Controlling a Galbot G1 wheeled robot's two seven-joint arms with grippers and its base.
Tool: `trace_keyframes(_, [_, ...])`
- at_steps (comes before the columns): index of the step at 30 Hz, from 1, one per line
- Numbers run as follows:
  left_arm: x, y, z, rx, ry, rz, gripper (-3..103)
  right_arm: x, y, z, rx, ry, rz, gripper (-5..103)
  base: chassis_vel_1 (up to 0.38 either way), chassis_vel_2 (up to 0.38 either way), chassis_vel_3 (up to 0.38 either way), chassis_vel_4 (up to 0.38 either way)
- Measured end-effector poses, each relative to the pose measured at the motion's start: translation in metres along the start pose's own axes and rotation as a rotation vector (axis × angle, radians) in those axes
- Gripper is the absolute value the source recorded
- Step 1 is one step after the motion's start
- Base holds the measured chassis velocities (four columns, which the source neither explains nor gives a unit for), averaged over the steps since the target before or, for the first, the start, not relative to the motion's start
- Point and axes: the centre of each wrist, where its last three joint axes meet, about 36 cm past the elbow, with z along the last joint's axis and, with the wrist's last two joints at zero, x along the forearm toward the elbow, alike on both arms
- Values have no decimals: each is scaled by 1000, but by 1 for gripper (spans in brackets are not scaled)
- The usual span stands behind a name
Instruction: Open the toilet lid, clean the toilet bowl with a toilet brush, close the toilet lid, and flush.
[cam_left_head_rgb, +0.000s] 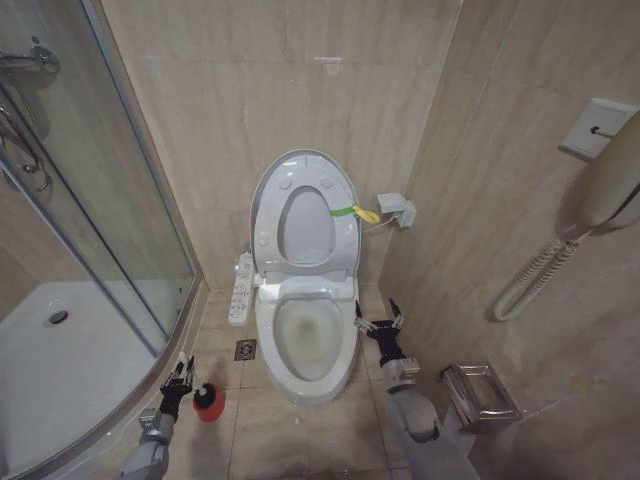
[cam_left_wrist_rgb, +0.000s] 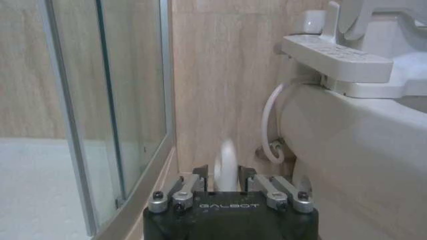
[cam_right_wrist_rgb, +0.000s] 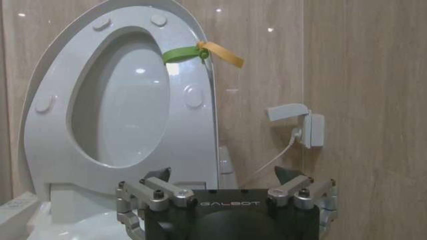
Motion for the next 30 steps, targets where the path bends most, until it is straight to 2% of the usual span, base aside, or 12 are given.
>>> trace_keyframes(2, [0,0,0,-1,1,1,20,0,0,0,0,0,0,100,0,0,0,0])
trace_keyframes(3, [0,0,0,-2,1,2,42,0,0,0,0,0,0,100,0,0,0,0])
trace_keyframes(10, [-1,-2,-2,0,-6,6,42,0,0,0,0,0,0,100,0,0,0,0])
trace_keyframes(11, [-1,-3,-2,1,-9,7,63,0,0,0,0,0,0,100,0,0,0,0])
trace_keyframes(17, [3,-8,-3,1,-20,24,63,0,0,0,0,0,0,100,0,0,0,0])
trace_keyframes(18, [5,-9,-2,-1,-19,26,90,0,0,0,0,0,0,100,0,0,0,0])
trace_keyframes(25, [17,-12,3,-5,-11,10,90,0,0,0,0,0,0,100,0,0,0,0])
trace_keyframes(26, [19,-13,4,-5,-10,6,100,0,0,0,0,0,0,100,0,0,0,0])
trace_keyframes(30, [27,-17,6,-5,-17,-1,100,0,0,0,0,0,0,100,0,0,0,0])
